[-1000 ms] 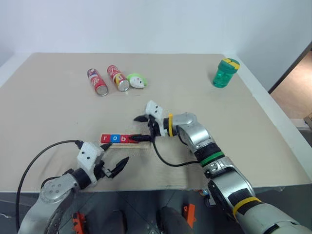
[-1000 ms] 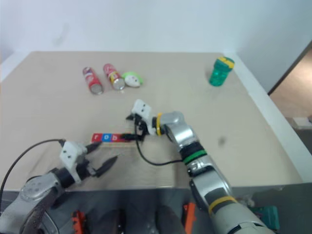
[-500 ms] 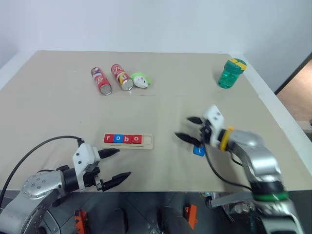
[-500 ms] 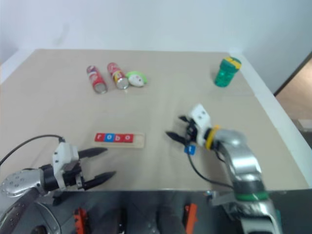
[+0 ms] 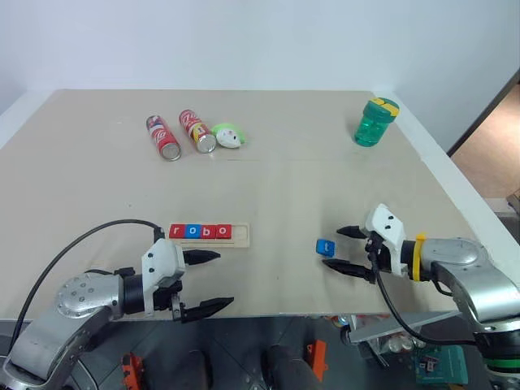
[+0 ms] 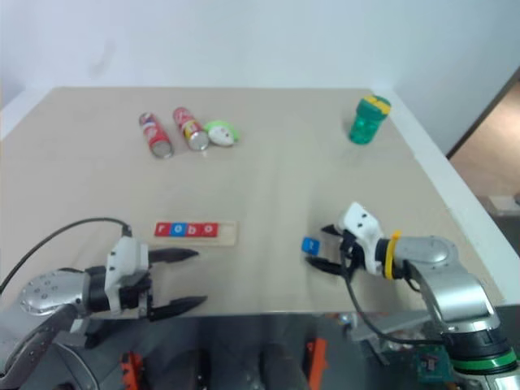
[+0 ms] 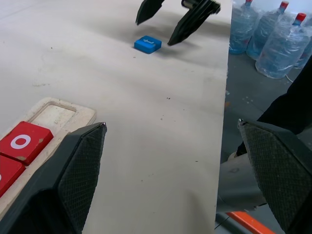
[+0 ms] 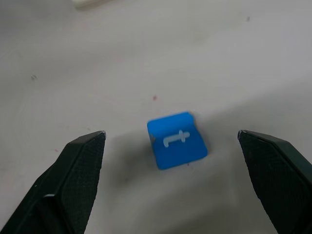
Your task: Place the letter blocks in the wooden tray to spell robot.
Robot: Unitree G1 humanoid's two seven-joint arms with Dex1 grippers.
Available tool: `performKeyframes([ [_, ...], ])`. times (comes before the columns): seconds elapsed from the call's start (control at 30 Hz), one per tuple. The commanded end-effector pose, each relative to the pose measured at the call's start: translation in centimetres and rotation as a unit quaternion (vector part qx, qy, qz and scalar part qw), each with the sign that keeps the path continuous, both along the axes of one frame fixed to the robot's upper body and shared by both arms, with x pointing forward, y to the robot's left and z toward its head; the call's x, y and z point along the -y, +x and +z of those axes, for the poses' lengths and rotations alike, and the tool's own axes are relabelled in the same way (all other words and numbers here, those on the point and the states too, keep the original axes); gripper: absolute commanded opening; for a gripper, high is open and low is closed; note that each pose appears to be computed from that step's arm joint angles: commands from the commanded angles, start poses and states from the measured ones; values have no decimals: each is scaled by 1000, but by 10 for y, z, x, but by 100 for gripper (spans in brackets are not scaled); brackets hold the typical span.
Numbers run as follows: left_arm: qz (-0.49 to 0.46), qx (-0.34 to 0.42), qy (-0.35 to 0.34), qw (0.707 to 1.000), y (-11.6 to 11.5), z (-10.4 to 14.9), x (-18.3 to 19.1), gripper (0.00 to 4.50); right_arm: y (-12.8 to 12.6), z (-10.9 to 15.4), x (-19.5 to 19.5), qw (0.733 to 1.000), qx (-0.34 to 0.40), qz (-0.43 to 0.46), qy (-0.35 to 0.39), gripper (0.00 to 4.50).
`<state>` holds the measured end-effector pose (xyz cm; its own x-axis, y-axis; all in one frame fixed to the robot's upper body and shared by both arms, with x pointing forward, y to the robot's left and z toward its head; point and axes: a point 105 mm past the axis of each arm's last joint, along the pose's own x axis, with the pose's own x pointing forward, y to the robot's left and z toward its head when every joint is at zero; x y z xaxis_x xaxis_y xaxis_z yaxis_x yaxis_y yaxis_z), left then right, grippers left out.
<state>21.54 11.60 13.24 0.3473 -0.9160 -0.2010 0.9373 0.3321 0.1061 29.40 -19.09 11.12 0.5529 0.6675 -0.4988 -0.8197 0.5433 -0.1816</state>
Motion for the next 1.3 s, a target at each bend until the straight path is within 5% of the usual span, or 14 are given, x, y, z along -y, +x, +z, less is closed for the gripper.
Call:
performKeyframes([
  [0.03,3,20,-1,1000,1,5,1,450,8,2,-1,1000,20,-4,-3,424],
  [0.33,23,16,5,1000,-1,-1,-5,450,7,-3,-7,999,0,-31,34,124],
  [0.53,58,18,-8,998,5,0,-9,450,10,14,-26,998,33,-7,46,120],
  [0.77,199,28,-17,979,40,-8,-38,450,39,55,-95,985,95,134,55,120],
  [1.3,249,34,-50,967,41,-6,-34,450,57,22,-155,963,65,261,13,120],
])
